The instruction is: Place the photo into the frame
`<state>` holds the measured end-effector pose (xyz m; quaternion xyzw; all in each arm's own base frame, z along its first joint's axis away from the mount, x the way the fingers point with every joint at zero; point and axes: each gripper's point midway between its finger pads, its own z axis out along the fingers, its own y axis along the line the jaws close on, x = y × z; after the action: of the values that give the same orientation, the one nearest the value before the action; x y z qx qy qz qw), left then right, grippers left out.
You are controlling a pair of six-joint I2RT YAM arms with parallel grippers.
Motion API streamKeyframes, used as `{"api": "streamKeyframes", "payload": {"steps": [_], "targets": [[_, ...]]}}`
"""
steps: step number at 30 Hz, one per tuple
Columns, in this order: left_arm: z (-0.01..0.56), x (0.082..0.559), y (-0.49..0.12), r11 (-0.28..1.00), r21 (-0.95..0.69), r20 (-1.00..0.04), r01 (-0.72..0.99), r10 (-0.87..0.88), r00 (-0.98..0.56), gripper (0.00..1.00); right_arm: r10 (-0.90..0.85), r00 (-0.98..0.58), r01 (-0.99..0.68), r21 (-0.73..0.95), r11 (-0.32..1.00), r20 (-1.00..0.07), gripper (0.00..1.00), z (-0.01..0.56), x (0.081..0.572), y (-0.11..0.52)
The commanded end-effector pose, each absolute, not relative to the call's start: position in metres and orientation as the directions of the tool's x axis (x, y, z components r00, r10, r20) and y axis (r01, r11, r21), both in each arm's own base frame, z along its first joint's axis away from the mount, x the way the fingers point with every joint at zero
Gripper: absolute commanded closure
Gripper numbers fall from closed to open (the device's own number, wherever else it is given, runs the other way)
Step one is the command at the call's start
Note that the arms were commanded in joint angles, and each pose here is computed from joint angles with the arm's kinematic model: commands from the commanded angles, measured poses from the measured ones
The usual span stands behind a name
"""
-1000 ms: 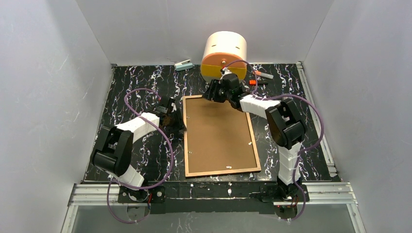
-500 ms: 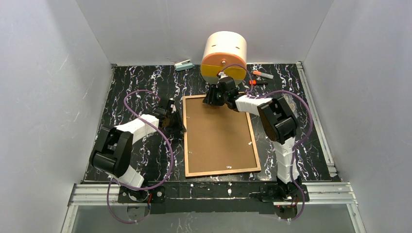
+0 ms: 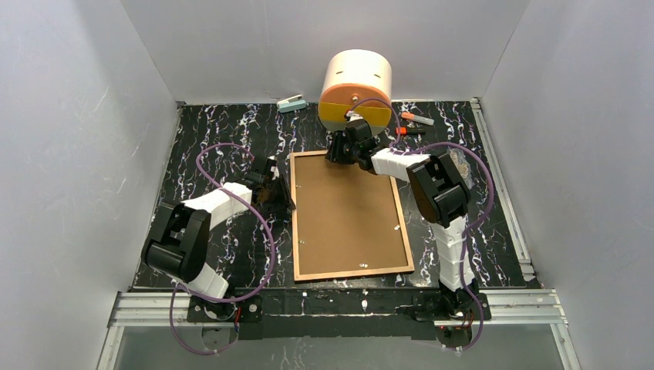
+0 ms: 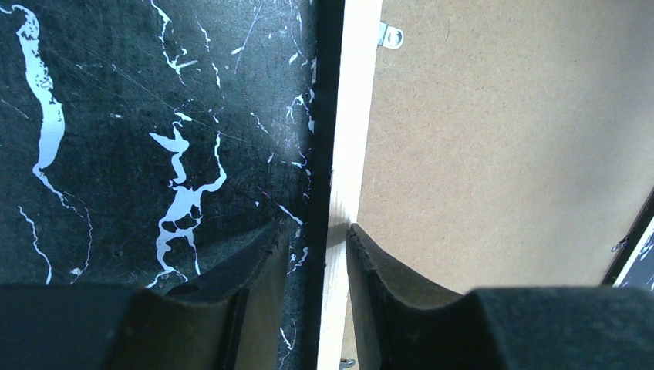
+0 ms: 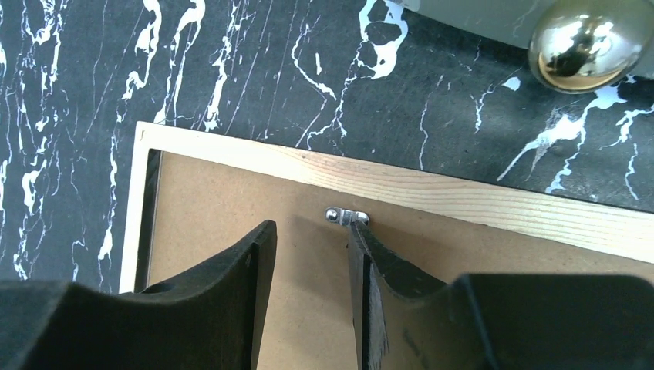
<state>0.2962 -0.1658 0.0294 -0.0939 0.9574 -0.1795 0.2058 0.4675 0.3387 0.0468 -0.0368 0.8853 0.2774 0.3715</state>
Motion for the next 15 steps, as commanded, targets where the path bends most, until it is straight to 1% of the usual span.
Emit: {"api": "streamKeyframes", "payload": {"steps": [1, 10, 15], "targets": [[0.02, 0.278, -0.154, 0.938, -0.325, -0.32, -0.12, -0.228, -0.92, 0.69, 0.103, -0.711, -0.255, 0.392, 0.884, -0.695, 0.52, 0.035, 0.477, 0.324], [0.021, 0.28, -0.155, 0.938, -0.325, -0.319, -0.119, -0.227, -0.92, 0.69, 0.06, -0.726, -0.331, 0.424, 0.843, -0.685, 0.51, 0.027, 0.475, 0.34], [0.021, 0.28, -0.156, 0.938, -0.328, -0.316, -0.116, -0.225, -0.922, 0.69, 0.064, -0.742, -0.34, 0.456, 0.822, -0.668, 0.52, 0.022, 0.473, 0.347]]}}
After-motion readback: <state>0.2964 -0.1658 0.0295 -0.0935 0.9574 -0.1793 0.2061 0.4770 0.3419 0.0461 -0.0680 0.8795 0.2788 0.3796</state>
